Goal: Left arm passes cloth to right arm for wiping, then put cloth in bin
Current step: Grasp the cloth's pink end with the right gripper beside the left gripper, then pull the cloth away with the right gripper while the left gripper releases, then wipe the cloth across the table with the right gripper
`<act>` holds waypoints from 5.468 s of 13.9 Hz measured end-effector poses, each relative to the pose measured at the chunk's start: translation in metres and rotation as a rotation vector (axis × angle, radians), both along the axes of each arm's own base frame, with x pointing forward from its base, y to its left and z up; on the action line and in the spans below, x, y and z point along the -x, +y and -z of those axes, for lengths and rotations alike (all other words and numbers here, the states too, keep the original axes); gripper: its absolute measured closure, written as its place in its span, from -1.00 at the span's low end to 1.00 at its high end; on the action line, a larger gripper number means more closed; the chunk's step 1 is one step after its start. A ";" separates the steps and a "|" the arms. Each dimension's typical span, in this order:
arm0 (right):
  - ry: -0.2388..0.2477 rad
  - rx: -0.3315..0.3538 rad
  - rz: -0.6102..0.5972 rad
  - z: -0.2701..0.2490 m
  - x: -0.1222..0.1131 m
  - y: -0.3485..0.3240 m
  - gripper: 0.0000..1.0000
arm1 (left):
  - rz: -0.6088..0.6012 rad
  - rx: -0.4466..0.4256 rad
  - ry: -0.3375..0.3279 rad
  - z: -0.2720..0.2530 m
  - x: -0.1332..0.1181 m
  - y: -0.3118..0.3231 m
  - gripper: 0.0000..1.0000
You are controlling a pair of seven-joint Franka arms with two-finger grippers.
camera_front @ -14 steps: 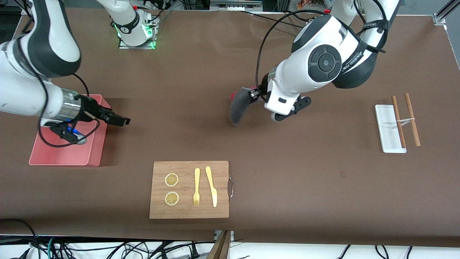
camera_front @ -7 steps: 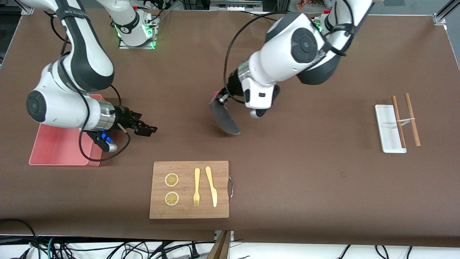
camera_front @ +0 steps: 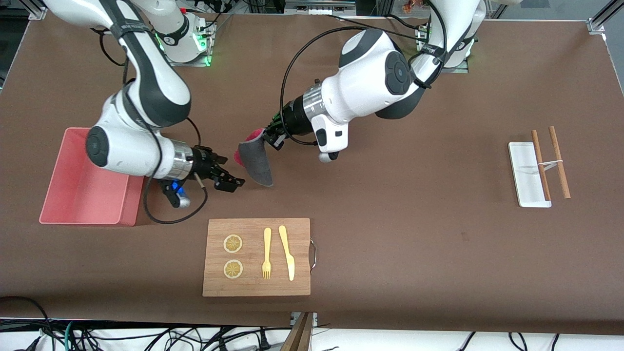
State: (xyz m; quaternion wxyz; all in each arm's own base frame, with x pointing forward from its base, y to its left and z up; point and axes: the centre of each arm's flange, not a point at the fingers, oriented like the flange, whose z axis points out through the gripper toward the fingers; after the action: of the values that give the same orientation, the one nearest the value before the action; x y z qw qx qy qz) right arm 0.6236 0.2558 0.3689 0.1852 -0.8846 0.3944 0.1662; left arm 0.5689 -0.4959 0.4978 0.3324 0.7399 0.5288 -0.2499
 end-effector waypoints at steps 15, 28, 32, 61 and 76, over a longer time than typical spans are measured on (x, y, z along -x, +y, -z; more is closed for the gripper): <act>0.136 0.001 0.039 0.058 0.019 0.007 -0.99 | -0.015 0.007 0.012 -0.001 -0.003 0.004 0.96; 0.324 -0.016 0.115 0.062 0.034 0.010 -0.01 | -0.017 0.008 0.013 -0.001 -0.004 0.004 0.96; 0.343 -0.030 0.151 0.060 0.033 0.009 0.87 | -0.018 0.008 0.013 -0.002 -0.004 0.004 0.96; 0.382 0.097 -0.125 0.131 0.081 0.069 0.96 | 0.642 -0.476 -0.197 -0.020 -0.029 0.166 -1.00; 0.138 0.093 -0.614 0.169 0.014 -0.258 0.96 | 1.290 -0.589 -0.356 -0.077 -0.019 0.318 -1.00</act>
State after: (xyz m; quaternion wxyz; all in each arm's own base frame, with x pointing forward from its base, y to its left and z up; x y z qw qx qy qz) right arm 0.6093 -0.0024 0.1997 0.0587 -0.9564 0.1279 0.2559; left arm 0.5883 -0.1776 0.5752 -0.0128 0.9924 -0.0289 -0.1193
